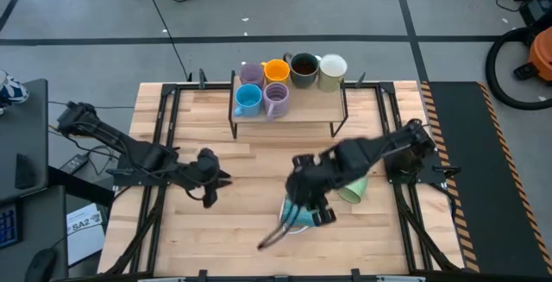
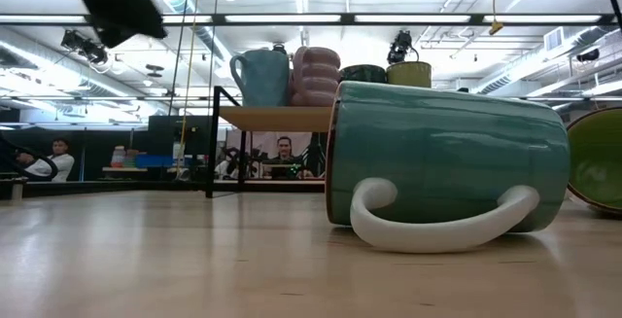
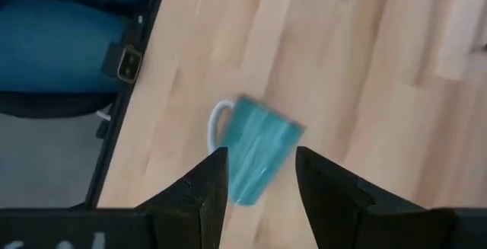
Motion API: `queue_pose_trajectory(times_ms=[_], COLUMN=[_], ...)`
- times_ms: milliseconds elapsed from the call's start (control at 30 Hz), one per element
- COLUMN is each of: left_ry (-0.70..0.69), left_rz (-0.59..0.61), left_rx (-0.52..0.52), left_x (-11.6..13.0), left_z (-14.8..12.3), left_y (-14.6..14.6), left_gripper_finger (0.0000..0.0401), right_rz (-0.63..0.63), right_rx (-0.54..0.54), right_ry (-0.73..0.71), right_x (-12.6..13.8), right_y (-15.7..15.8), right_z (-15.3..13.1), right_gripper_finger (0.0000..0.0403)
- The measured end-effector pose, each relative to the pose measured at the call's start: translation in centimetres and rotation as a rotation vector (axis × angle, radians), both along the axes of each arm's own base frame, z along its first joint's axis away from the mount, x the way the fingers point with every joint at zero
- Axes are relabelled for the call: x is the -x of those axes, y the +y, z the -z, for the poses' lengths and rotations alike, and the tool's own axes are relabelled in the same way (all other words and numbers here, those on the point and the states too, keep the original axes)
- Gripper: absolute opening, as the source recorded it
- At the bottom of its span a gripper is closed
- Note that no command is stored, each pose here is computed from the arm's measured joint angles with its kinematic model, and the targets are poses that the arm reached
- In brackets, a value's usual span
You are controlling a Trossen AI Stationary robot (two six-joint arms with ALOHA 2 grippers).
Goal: Place coffee mugs
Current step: Put the blue mug on the shelf
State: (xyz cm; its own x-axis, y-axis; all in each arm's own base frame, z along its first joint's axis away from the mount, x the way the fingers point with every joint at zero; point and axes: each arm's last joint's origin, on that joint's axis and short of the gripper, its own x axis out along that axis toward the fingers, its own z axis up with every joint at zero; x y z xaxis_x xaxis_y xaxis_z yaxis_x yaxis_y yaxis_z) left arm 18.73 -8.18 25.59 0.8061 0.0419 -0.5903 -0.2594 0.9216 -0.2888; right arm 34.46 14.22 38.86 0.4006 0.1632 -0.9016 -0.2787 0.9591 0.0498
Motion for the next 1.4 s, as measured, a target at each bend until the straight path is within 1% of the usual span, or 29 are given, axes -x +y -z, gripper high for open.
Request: queue_pose_trajectory(times_ms=[100, 233, 433, 633, 700, 833, 1100, 1233, 1400], left_ry=[-0.057, -0.138, -0.203, -0.247, -0.268, -0.301, -0.304, -0.296, -0.294], left_rz=[0.039, 0.051, 0.023, 0.02, 0.02, -0.001, -0.045, -0.056, -0.055], left_rx=[0.024, 0.076, 0.155, 0.185, 0.197, 0.255, 0.347, 0.373, 0.372], left_x=[-1.5, -3.6, -6.2, -8.4, -9.1, -10.3, -11.6, -12.0, -13.4], left_z=[0.2, 0.7, 2.3, 4.5, 5.3, 6.9, 10.0, 11.2, 11.6], left_y=[-0.8, -1.9, -3.3, -4.4, -4.8, -5.3, -6.0, -6.2, -7.0], left_gripper_finger=[0.0133, 0.0154, 0.0158, 0.0158, 0.0158, 0.0158, 0.0158, 0.0158, 0.0158], right_rz=[0.001, 0.012, 0.056, 0.102, 0.102, 0.101, 0.094, 0.092, 0.091], right_rx=[0.008, 0.017, 0.021, 0.038, 0.046, 0.046, 0.048, 0.049, 0.041], right_ry=[0.058, 0.111, 0.165, 0.227, 0.24, 0.241, 0.238, 0.239, 0.224], right_x=[0.2, 0.3, 0.2, 0.4, 0.5, 0.5, 0.5, 0.5, 0.4], right_y=[1.6, 3.0, 3.8, 3.6, 3.6, 3.6, 3.6, 3.6, 3.7], right_z=[2.0, 4.5, 8.1, 10.6, 11.1, 11.3, 11.3, 11.3, 11.3], right_gripper_finger=[0.016, 0.016, 0.016, 0.016, 0.016, 0.016, 0.016, 0.016, 0.016])
